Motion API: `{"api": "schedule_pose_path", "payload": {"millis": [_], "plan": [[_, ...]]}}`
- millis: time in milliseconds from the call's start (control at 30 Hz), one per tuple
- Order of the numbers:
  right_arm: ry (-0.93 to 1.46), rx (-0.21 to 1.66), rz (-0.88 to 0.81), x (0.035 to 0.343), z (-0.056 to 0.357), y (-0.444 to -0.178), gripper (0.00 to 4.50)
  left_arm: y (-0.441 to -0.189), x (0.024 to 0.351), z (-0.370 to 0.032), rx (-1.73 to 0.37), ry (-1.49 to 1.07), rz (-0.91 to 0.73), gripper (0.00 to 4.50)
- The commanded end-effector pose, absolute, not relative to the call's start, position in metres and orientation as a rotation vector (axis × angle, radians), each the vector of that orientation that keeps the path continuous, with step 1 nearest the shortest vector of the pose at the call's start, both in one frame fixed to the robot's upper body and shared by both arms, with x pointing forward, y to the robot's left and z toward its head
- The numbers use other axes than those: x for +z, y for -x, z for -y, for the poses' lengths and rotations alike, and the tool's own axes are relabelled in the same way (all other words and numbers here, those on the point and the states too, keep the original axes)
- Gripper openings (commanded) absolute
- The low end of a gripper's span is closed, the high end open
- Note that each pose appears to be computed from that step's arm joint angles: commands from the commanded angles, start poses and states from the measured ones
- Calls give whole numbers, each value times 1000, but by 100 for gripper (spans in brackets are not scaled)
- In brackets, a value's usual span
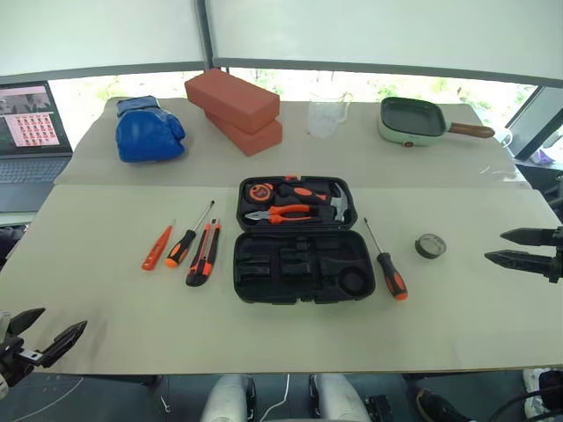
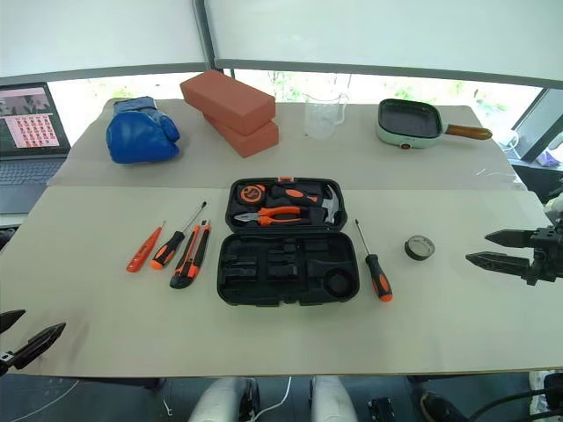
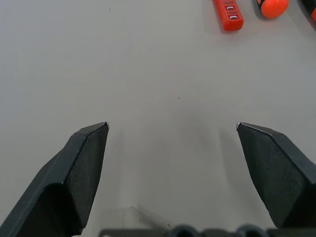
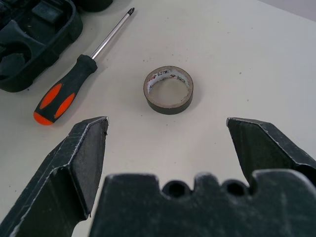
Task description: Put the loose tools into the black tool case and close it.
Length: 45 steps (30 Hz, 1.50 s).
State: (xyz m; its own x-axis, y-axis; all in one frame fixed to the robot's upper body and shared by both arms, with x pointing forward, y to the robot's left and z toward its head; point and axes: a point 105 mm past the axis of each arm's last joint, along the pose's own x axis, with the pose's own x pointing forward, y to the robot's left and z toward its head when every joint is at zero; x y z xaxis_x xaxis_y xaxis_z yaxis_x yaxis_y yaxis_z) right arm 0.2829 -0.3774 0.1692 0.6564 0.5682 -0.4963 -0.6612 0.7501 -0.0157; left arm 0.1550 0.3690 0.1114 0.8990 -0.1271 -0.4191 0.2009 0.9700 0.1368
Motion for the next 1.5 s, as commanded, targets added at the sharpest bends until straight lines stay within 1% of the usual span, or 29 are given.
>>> {"api": "schedule_pose_path", "payload": {"millis": [33,133,267,367,433,500,533,600,767,833,1033,1133,1233,1367,1433,1500], "plan": [[245,709,-463,177,379,-282,447,-163,121,-367,-168,-227,-403,444],[292,689,-438,177,380,-284,447,-182,125,-357,-201,-243,-411,444],[309,748,-341,199,360,-289,447,-205,141,-333,-293,-213,-402,444],[329,856,-268,214,325,-285,447,-228,156,-306,-390,-226,-396,444],[345,921,-247,217,301,-278,447,-241,162,-292,-428,-234,-410,444],[351,986,-232,218,278,-270,447,-252,161,-283,-441,-241,-455,444],[346,1020,-221,219,266,-266,447,-256,157,-281,-433,-240,-504,444],[301,1103,-181,225,237,-256,447,-266,154,-277,-416,-245,-571,444],[269,1260,-89,231,175,-236,447,-298,159,-251,-453,-211,-582,444],[264,1294,-61,232,159,-231,447,-307,158,-243,-469,-218,-587,444],[233,1332,-32,233,139,-224,447,-322,150,-236,-448,-308,-619,444],[232,1321,-29,232,136,-224,447,-332,147,-244,-383,-323,-624,444],[230,1312,-36,231,137,-224,447,-333,144,-245,-384,-301,-636,444],[239,1299,-30,231,136,-226,447,-330,129,-235,-434,-259,-666,444],[233,1304,-21,233,133,-226,447,-330,123,-234,-444,-278,-659,444],[220,1309,-12,235,131,-226,450,-329,116,-236,-447,-264,-670,394]]}}
